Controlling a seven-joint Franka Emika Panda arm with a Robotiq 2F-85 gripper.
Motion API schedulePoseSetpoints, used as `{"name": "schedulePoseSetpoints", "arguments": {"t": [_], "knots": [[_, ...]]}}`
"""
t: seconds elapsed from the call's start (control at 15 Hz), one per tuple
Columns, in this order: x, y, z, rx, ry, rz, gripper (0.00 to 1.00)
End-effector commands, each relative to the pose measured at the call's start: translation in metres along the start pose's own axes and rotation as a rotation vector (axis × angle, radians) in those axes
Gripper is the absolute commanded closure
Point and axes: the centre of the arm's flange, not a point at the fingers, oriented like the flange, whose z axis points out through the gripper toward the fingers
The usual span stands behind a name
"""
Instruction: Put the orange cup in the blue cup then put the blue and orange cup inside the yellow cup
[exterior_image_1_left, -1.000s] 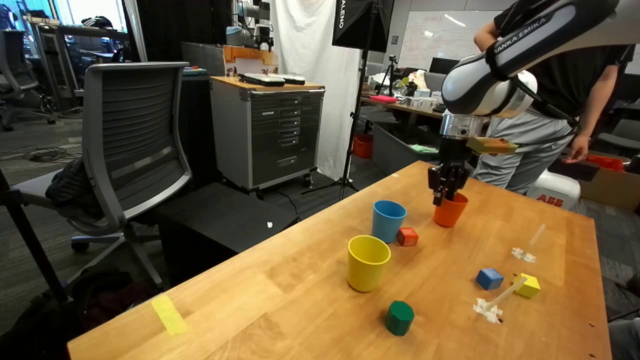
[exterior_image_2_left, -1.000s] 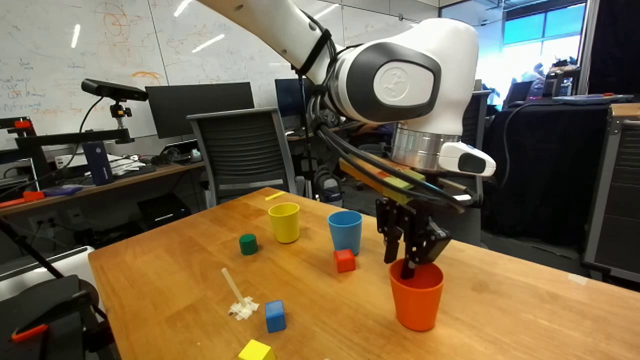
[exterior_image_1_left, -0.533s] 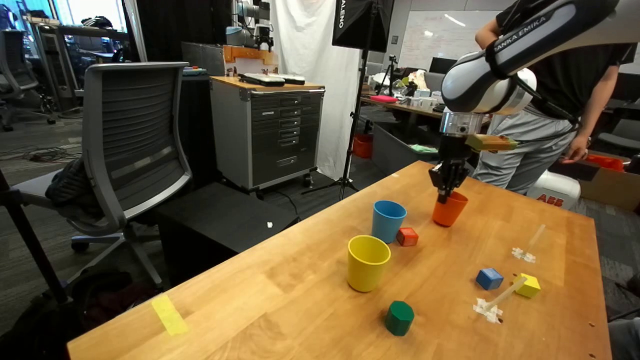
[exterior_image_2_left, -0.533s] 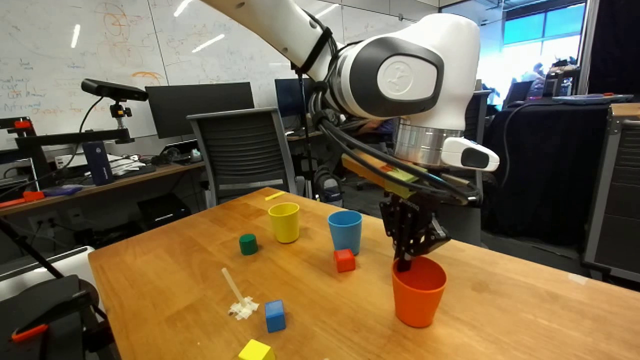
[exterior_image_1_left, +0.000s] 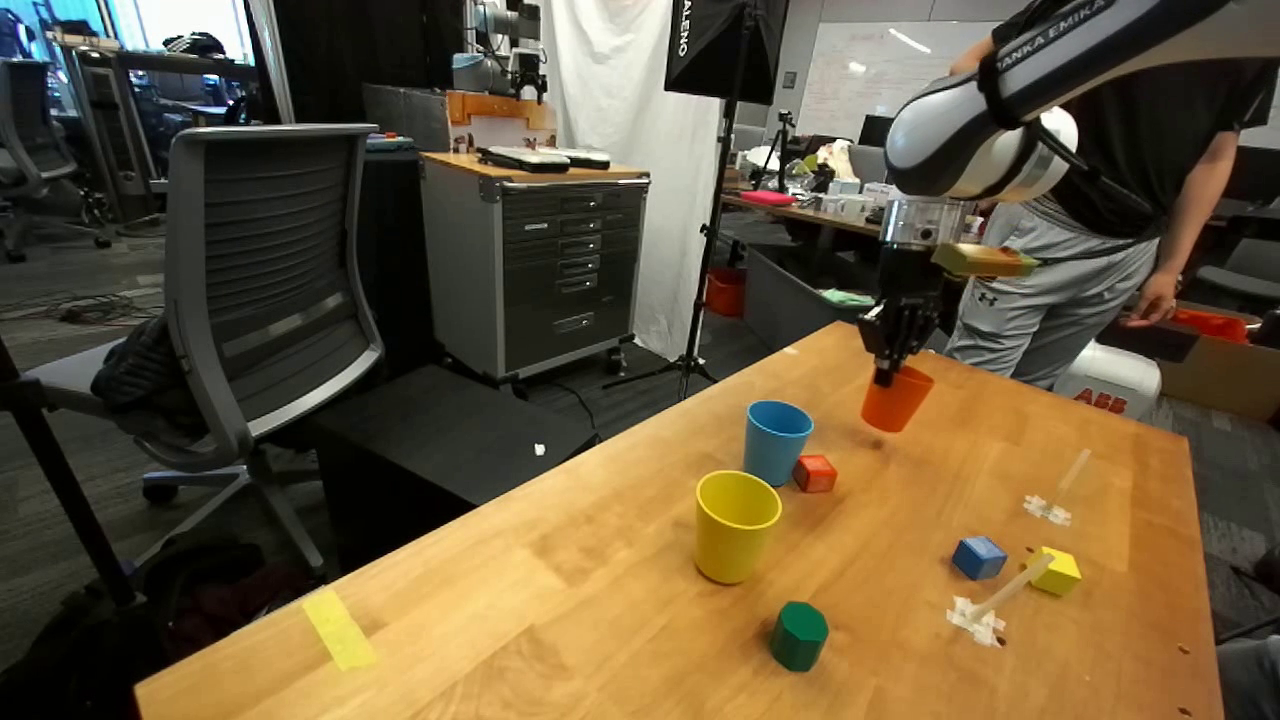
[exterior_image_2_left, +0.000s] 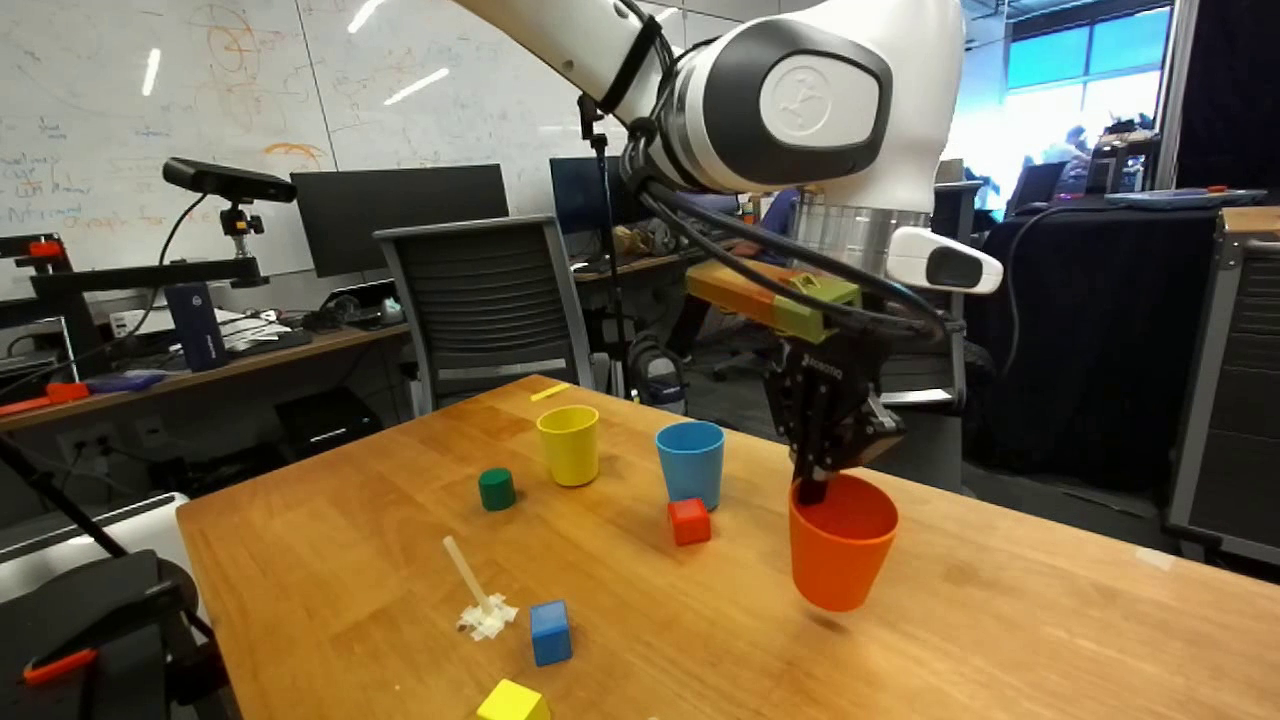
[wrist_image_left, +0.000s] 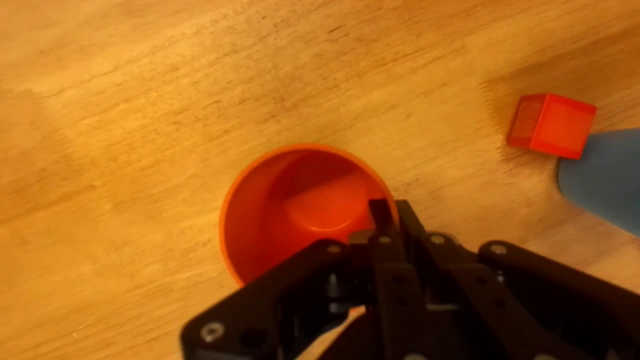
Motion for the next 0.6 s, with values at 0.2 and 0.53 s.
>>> {"name": "schedulePoseSetpoints", "arguments": {"t": [0.2,0.53], "knots": [[-0.043,-0.03,-0.081,0.001,0.072,-0.061,0.99],[-0.08,-0.073,-0.118,0.025,0.117,-0.177,0.99]]}}
